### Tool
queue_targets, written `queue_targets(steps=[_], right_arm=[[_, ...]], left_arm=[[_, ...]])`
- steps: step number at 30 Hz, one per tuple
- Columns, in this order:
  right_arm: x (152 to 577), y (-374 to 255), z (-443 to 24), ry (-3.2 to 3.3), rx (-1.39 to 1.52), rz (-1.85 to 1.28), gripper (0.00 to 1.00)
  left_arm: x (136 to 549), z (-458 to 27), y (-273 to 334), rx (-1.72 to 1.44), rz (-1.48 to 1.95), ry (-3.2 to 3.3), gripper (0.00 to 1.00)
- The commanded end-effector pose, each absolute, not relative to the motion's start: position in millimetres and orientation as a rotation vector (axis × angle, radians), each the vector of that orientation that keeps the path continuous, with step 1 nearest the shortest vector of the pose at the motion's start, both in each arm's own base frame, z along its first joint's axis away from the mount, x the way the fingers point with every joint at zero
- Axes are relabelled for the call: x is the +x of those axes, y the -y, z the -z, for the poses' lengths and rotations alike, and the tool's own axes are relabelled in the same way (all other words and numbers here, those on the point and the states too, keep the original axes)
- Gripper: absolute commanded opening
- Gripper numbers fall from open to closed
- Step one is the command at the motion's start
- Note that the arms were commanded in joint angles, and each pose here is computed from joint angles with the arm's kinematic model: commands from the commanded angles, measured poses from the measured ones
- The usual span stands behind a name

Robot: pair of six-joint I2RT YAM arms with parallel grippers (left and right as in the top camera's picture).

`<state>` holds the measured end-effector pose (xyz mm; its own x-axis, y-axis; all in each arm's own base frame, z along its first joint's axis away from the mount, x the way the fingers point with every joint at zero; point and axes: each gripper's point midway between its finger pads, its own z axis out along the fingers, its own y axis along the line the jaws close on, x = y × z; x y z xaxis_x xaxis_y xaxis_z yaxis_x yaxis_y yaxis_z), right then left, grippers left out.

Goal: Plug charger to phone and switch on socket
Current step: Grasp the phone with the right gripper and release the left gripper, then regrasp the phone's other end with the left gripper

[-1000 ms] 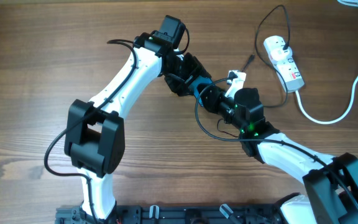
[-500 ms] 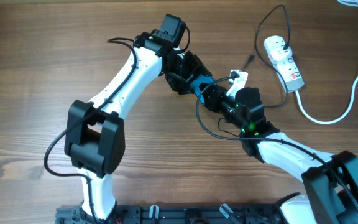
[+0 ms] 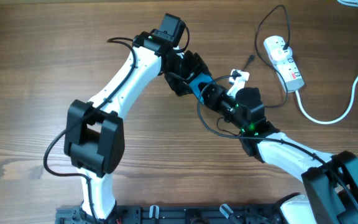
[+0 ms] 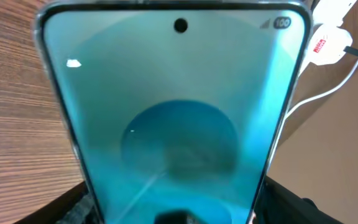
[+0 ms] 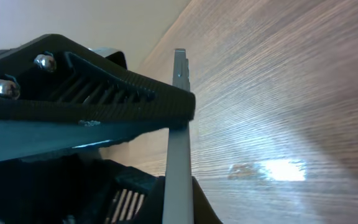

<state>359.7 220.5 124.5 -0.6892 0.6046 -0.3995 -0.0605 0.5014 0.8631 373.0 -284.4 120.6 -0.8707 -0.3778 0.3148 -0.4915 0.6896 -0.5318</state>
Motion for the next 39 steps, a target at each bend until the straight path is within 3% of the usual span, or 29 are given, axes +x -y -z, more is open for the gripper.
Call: queue_targets(steps=[1,9,18,23,27,39], right_arm=[[353,-240,-142,-2.035,0.531,-1.413,0.05],[325,-260,-140,-2.164,0.878,-1.771,0.04],[304,-277,-164,-2.19,1.233,-2.135,0.04],[309,-277,-188,-2.092,1.108,-2.206,0.04],[318,-273,-183,-2.05,1.17,-2.164,0.04],[326,-268,-179,-2.008,1.226,-2.121,0.04]], left_arm=[[387,-126,269,0.634,-0.994,2.763,0.81],[425,-183,168,0.728,-1.096,2.971,0.86],[397,-218,51,1.016,-0.768,3.14,0.87],[384,-214,44,1.041,-0.717,3.092,0.91],[377,-221,65,0.981,-0.883,3.003,0.96],[333,-225,135,0.77,-1.065,2.73,0.87]])
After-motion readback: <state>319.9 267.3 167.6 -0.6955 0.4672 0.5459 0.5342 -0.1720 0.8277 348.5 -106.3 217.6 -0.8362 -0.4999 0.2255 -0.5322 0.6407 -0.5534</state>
